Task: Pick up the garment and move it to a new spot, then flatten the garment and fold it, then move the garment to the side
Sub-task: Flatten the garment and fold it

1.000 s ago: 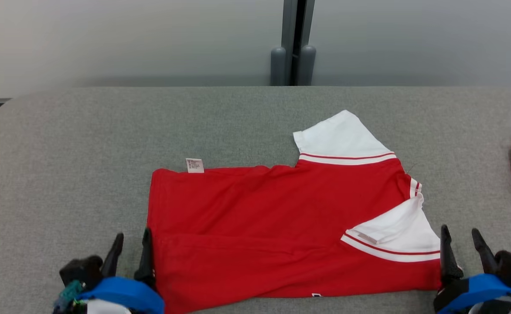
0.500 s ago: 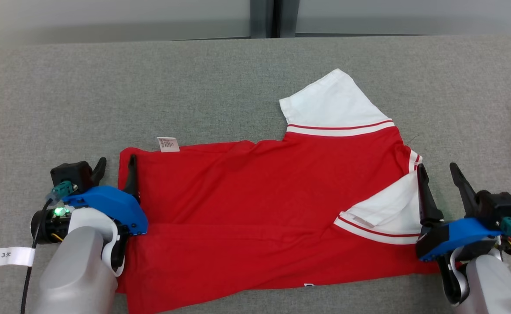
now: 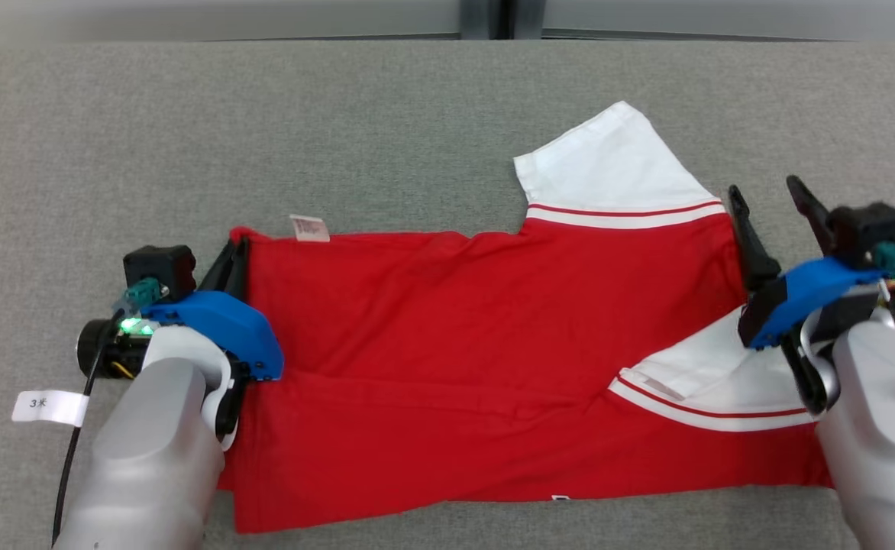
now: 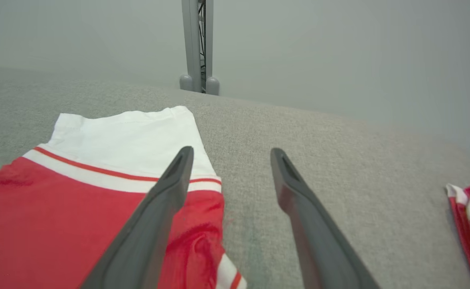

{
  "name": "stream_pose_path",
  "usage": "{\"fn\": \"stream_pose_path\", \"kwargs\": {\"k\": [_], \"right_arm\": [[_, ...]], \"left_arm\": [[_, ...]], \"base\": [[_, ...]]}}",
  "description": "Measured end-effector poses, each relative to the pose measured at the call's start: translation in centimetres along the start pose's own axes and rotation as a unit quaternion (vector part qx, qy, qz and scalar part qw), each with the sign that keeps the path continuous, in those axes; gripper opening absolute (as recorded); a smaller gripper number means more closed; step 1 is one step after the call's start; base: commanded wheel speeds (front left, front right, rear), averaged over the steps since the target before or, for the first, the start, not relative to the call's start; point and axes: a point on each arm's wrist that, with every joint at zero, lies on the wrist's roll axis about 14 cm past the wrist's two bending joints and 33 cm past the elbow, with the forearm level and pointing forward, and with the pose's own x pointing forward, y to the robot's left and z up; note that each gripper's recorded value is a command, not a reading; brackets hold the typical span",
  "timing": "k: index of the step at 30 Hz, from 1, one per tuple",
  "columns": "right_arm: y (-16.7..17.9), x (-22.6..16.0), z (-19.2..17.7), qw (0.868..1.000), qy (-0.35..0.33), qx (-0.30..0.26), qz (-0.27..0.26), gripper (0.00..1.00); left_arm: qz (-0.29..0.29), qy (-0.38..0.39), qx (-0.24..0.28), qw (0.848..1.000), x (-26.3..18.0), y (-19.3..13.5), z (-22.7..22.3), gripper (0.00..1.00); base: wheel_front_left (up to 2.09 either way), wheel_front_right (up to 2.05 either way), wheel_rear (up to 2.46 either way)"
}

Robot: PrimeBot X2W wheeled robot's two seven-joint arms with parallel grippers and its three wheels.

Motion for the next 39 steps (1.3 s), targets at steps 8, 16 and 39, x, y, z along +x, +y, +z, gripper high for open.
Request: {"fn": "stream_pose_path", "kwargs": {"k": [8, 16, 39], "right_arm": [[2.3, 6.1, 0.9, 0.995, 0.076, -0.037, 0.047, 1.00], [4.0, 10.7, -0.6, 0.984, 0.152, -0.060, 0.069, 1.00], [4.5, 14.5, 1.1, 0.995, 0.072, -0.030, 0.058, 0.00]], "left_arm": [[0.001, -0.054, 0.008, 0.999, 0.0, 0.4, 3.1, 0.00], [0.014, -0.076, 0.008, 0.997, -0.7, 1.7, 3.9, 0.00], [0.027, -0.091, -0.013, 0.995, -0.9, 2.7, 3.8, 0.00]], "base": [[0.00, 0.00, 0.00], [0.00, 0.00, 0.00], [0.00, 0.00, 0.00]]}}
